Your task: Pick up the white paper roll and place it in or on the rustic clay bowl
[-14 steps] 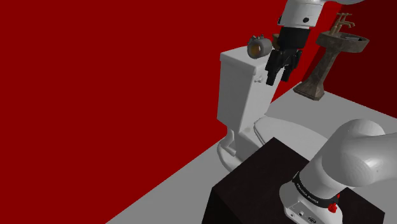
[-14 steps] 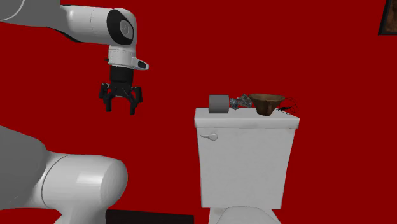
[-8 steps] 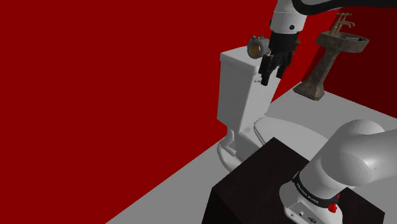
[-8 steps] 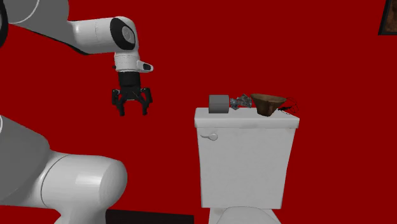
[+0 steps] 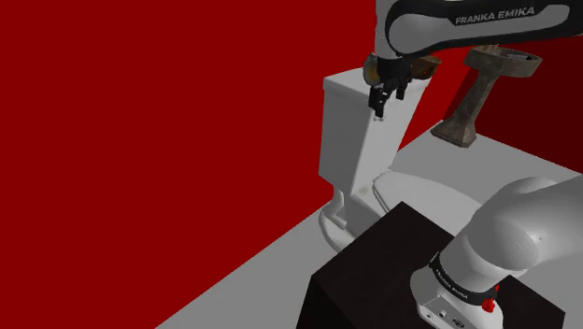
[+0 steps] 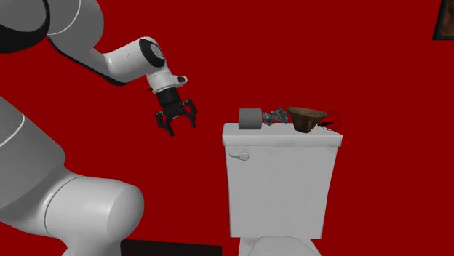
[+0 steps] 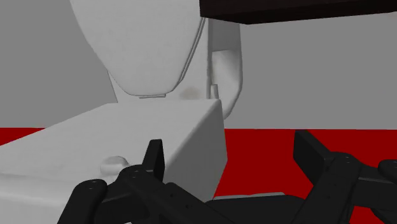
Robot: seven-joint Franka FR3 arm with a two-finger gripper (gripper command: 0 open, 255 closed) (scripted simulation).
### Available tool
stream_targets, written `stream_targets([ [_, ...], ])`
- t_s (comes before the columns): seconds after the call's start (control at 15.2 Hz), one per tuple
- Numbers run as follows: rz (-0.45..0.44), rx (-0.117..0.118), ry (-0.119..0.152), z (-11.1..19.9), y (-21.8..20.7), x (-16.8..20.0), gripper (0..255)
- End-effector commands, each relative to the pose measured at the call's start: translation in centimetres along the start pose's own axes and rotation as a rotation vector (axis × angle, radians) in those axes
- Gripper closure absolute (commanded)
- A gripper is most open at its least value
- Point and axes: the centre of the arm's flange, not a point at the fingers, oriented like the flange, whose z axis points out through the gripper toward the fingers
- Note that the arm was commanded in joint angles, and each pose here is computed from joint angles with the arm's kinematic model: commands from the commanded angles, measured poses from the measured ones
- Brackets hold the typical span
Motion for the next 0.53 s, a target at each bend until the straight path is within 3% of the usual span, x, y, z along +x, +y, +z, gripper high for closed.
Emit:
stream_targets([
  [0.0,-0.005,-0.085,0.015,0.7,0.1,1.7,0],
  [0.46,-0.013,-0.367,0.061,2.5,2.2,7.6,0],
])
